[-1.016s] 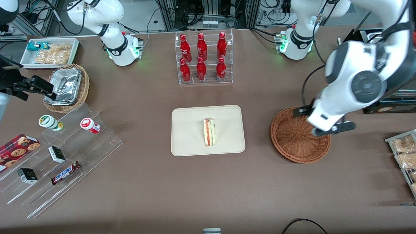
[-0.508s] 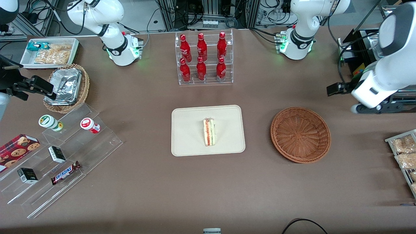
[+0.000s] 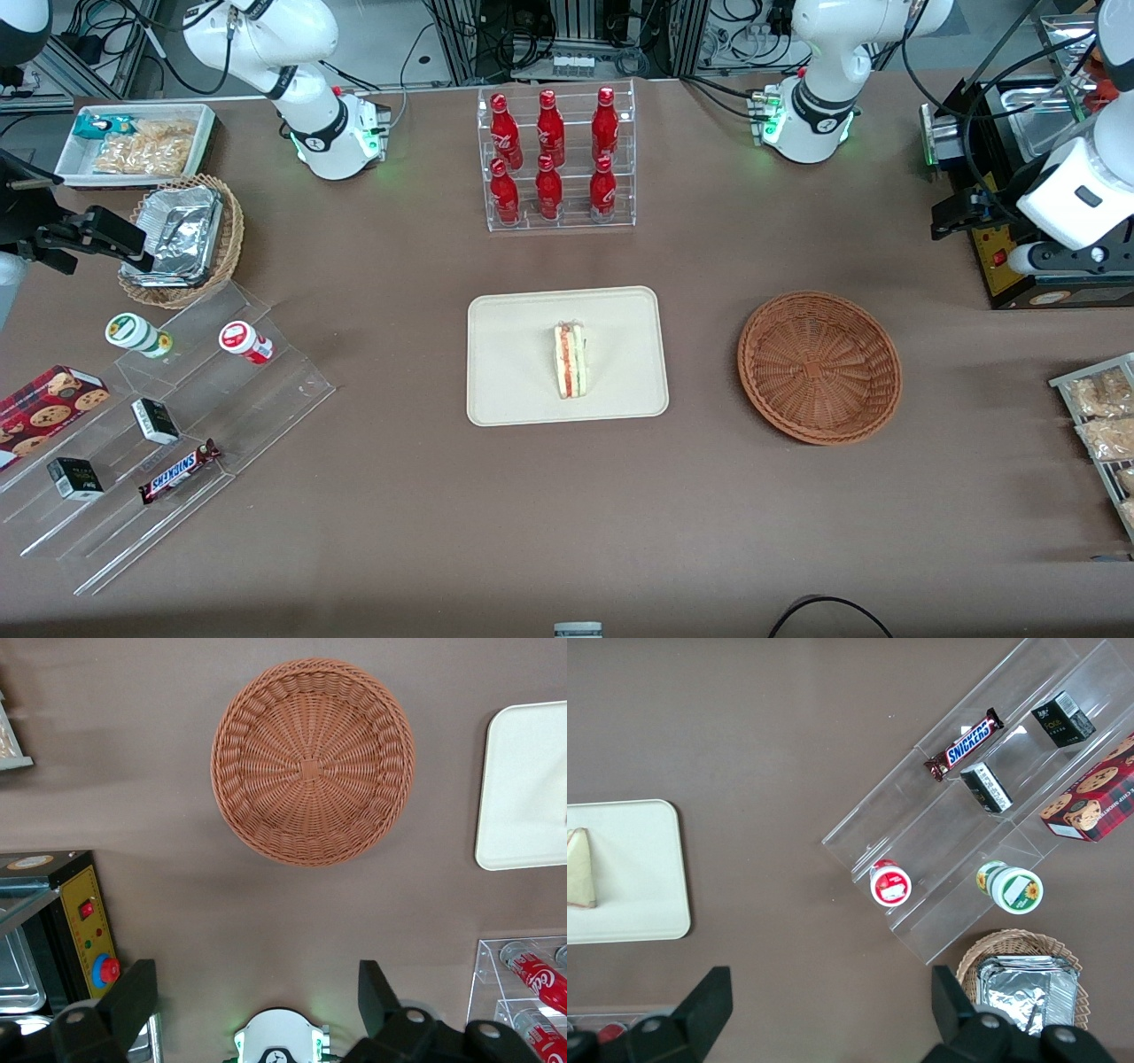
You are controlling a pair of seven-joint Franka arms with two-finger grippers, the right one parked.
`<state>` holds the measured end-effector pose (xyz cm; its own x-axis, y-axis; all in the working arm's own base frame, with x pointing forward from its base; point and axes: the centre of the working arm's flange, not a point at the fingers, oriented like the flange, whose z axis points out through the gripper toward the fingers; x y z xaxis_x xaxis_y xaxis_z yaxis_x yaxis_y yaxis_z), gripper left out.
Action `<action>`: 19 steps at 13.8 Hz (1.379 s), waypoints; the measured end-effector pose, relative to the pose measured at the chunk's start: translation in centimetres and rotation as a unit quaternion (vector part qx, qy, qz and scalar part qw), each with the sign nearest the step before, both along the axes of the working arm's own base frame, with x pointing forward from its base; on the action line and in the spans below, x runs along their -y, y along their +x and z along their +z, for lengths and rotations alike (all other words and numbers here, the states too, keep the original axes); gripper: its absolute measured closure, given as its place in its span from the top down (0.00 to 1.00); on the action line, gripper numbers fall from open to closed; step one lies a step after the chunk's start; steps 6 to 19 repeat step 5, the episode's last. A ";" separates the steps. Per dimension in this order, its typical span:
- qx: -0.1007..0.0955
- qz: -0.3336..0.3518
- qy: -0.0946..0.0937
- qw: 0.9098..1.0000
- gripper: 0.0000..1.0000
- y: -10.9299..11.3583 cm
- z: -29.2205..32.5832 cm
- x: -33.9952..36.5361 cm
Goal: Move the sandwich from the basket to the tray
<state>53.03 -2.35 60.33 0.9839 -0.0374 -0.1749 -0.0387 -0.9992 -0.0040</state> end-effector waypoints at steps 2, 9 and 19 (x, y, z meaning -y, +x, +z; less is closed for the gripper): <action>0.012 0.003 -0.002 1.000 1.00 0.2 0.6 -1.3; 0.030 0.007 -0.004 1.000 1.00 0.7 0.9 -2.7; 0.030 0.007 -0.004 1.000 1.00 0.7 0.9 -2.7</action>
